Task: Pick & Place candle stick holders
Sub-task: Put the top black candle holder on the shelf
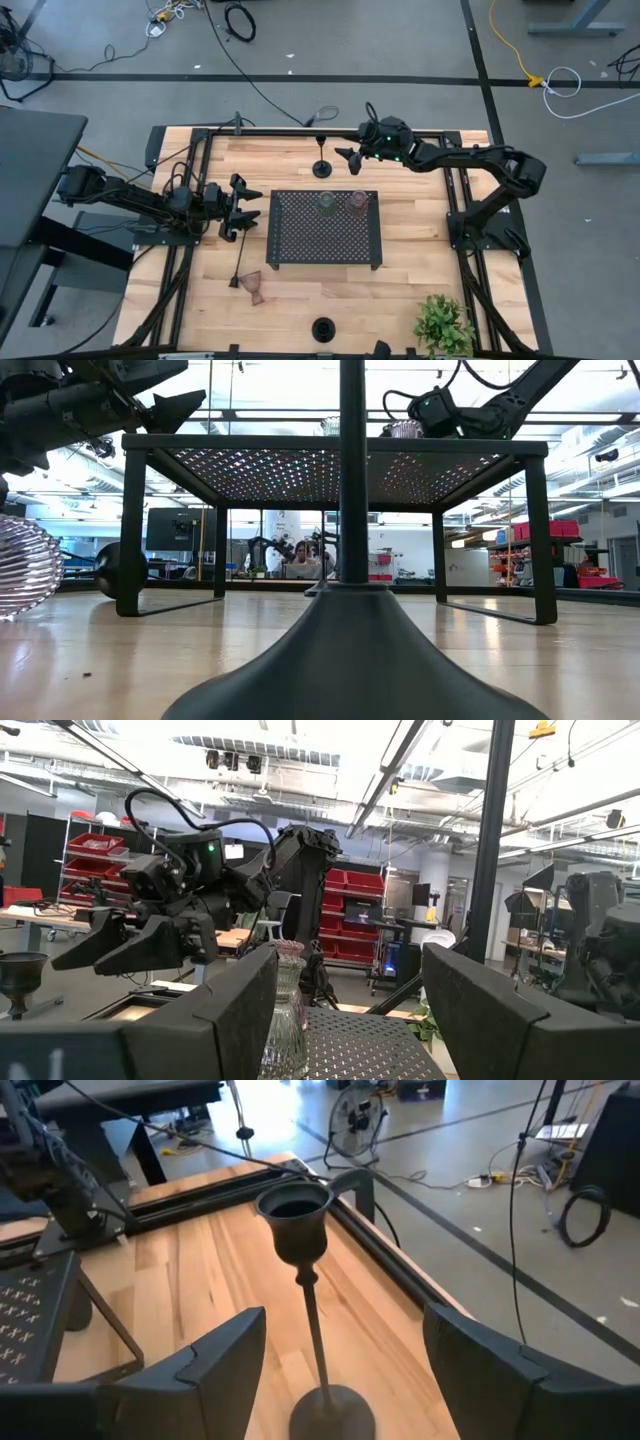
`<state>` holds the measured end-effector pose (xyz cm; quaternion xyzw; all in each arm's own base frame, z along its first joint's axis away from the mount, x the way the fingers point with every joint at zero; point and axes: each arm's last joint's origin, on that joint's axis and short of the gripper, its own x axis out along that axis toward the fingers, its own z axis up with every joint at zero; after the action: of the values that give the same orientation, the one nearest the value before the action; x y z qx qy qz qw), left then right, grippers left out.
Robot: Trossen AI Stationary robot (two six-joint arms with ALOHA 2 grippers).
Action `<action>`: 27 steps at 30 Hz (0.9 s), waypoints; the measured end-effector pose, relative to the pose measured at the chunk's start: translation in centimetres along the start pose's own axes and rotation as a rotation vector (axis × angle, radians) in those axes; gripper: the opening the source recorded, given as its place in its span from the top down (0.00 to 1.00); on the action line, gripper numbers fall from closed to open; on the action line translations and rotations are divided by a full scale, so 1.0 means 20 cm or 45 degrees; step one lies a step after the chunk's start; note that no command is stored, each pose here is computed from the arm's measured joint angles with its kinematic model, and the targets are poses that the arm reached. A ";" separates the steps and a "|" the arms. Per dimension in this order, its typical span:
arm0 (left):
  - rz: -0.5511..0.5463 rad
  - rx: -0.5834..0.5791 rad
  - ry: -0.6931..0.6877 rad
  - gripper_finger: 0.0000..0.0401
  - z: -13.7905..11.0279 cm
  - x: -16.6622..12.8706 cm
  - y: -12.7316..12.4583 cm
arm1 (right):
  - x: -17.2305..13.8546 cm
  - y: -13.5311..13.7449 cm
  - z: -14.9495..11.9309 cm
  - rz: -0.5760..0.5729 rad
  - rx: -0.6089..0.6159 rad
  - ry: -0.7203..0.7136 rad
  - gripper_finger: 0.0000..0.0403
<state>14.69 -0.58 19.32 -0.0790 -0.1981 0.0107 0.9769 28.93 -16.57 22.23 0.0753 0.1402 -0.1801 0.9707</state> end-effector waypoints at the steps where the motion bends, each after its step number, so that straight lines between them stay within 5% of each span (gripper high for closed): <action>1: 0.000 0.000 0.000 0.38 0.00 0.00 0.00 | 0.00 0.00 0.00 0.000 0.000 -0.002 0.34; 27: 0.001 0.004 0.000 0.38 0.00 0.00 0.00 | 0.08 0.00 -0.06 0.031 0.028 -0.014 0.34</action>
<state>14.69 -0.57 19.32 -0.0774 -0.1981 0.0113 0.9771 30.02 -16.85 20.64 0.0868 0.1318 -0.1703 0.9727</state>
